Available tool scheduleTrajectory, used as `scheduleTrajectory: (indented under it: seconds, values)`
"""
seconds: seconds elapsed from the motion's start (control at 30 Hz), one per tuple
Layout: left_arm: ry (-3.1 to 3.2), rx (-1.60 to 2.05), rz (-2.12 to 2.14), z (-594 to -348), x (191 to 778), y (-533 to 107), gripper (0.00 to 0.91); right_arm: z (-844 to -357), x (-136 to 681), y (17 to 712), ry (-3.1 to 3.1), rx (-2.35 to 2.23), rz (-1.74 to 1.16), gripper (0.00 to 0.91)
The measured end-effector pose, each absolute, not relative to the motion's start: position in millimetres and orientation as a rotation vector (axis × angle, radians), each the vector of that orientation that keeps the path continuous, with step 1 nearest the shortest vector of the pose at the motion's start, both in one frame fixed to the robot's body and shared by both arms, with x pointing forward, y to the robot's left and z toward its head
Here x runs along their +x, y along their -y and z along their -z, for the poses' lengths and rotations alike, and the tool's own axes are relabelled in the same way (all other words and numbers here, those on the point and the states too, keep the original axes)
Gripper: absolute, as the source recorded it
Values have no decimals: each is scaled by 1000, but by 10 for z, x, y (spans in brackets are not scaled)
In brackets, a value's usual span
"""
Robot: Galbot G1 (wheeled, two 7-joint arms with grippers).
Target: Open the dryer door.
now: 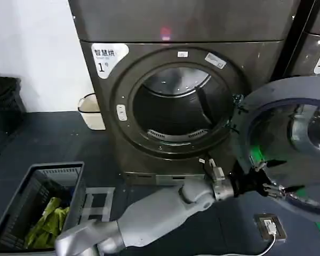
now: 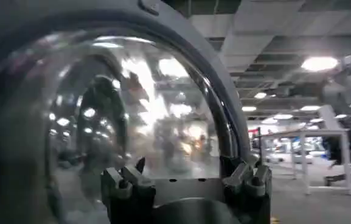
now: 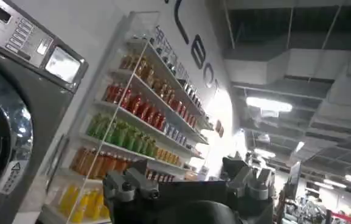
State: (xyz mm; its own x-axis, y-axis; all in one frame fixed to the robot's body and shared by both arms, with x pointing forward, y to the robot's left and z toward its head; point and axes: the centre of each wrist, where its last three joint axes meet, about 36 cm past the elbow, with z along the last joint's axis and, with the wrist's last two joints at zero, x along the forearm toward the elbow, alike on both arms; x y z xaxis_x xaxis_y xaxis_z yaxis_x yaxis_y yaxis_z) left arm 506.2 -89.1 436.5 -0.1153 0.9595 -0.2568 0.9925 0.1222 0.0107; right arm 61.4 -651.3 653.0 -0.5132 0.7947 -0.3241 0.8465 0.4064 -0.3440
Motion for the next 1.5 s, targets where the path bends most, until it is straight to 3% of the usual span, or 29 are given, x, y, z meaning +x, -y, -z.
scheduleTrajectory:
  seconds: [0.47, 1.07, 1.3, 1.5]
  values:
    - [-2372, 1639, 169, -4509, 5052, 251, 907, -6611, 553, 6530, -2489, 1487, 749, 907]
    - [-2588, 1536, -263, -4889, 4388, -2057, 907, -6790, 629, 6366, -2391, 1526, 990, 907]
    - [-2771, 1458, -597, -5146, 3964, -3041, 907, -6789, 687, 6364, -2382, 1531, 1020, 907]
    - [-2939, 1366, -959, -5430, 3890, -3496, 907, -6726, 763, 6368, -2405, 1519, 1004, 907]
